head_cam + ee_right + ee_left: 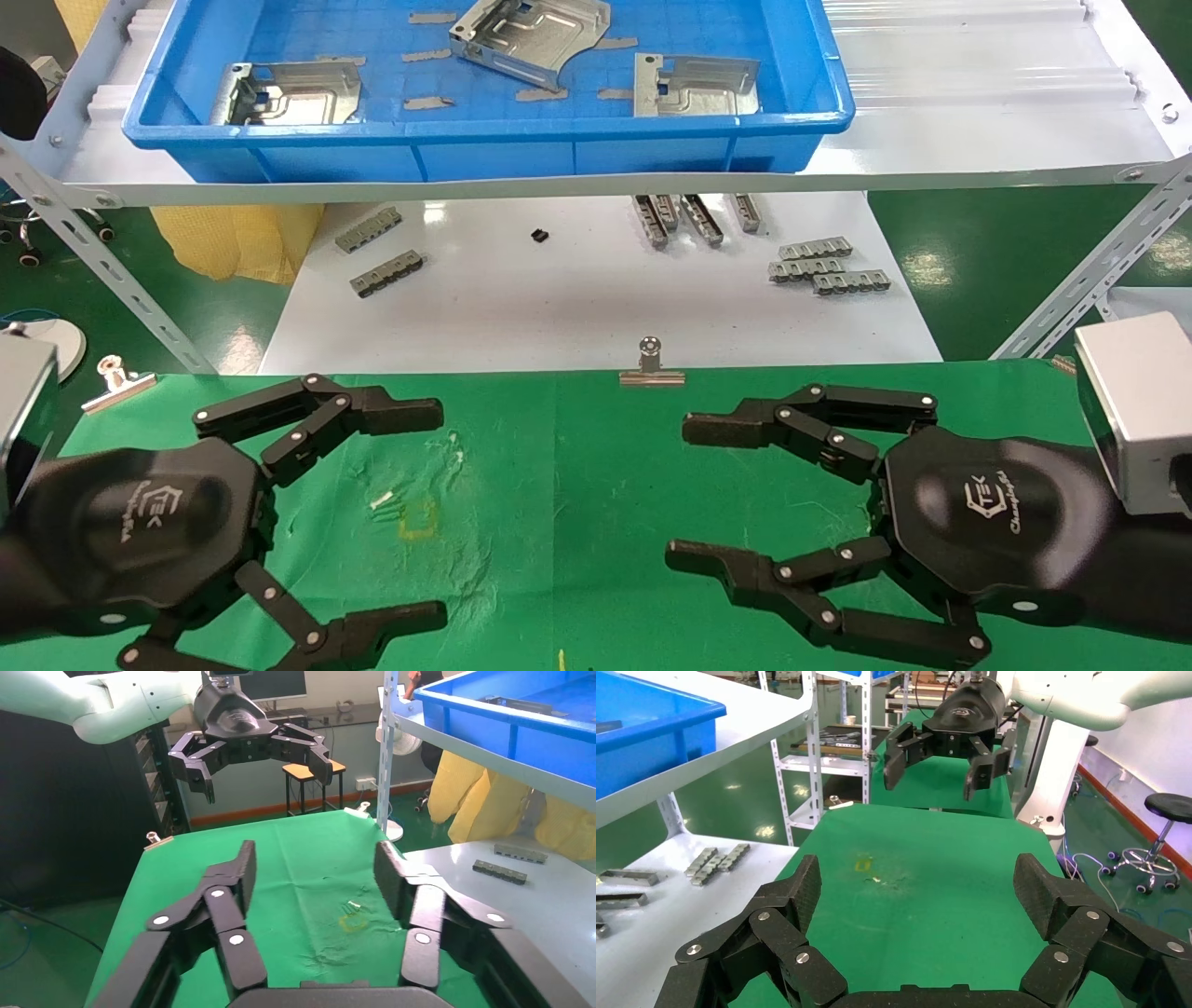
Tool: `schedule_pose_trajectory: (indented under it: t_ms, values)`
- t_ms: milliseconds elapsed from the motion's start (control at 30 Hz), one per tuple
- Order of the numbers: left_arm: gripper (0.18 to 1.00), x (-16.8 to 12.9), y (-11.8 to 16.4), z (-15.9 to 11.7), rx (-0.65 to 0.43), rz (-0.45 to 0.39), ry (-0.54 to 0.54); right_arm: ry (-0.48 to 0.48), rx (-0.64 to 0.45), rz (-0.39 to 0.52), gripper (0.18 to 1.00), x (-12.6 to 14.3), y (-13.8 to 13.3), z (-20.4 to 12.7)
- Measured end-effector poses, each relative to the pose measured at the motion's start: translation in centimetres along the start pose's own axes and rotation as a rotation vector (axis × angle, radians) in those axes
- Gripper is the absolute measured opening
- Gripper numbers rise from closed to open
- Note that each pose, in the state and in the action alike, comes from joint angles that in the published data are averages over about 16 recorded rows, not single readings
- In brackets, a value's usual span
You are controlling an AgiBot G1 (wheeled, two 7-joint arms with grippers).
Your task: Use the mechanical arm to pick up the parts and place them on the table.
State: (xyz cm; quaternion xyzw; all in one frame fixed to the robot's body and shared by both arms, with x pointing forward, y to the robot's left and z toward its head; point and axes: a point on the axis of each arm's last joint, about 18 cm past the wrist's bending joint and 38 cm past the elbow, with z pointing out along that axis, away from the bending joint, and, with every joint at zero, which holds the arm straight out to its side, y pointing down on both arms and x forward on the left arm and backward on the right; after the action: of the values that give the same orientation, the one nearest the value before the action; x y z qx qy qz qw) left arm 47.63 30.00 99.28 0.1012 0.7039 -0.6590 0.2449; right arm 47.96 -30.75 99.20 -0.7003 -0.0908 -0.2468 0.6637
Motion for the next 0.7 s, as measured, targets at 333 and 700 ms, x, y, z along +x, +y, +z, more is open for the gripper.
schedule_pose_trajectory:
  t_ms: [333, 700]
  values:
    - [1.001, 0.0, 0.0, 0.0, 0.000, 0.000, 0.000, 0.000, 0.000, 0.000, 0.503, 0.0, 0.0, 0.0]
    - [1.001, -2.1, -1.1, 0.3, 0.012, 0.021, -0.053, 0.000, 0.000, 0.000, 0.292, 0.0, 0.0, 0.0]
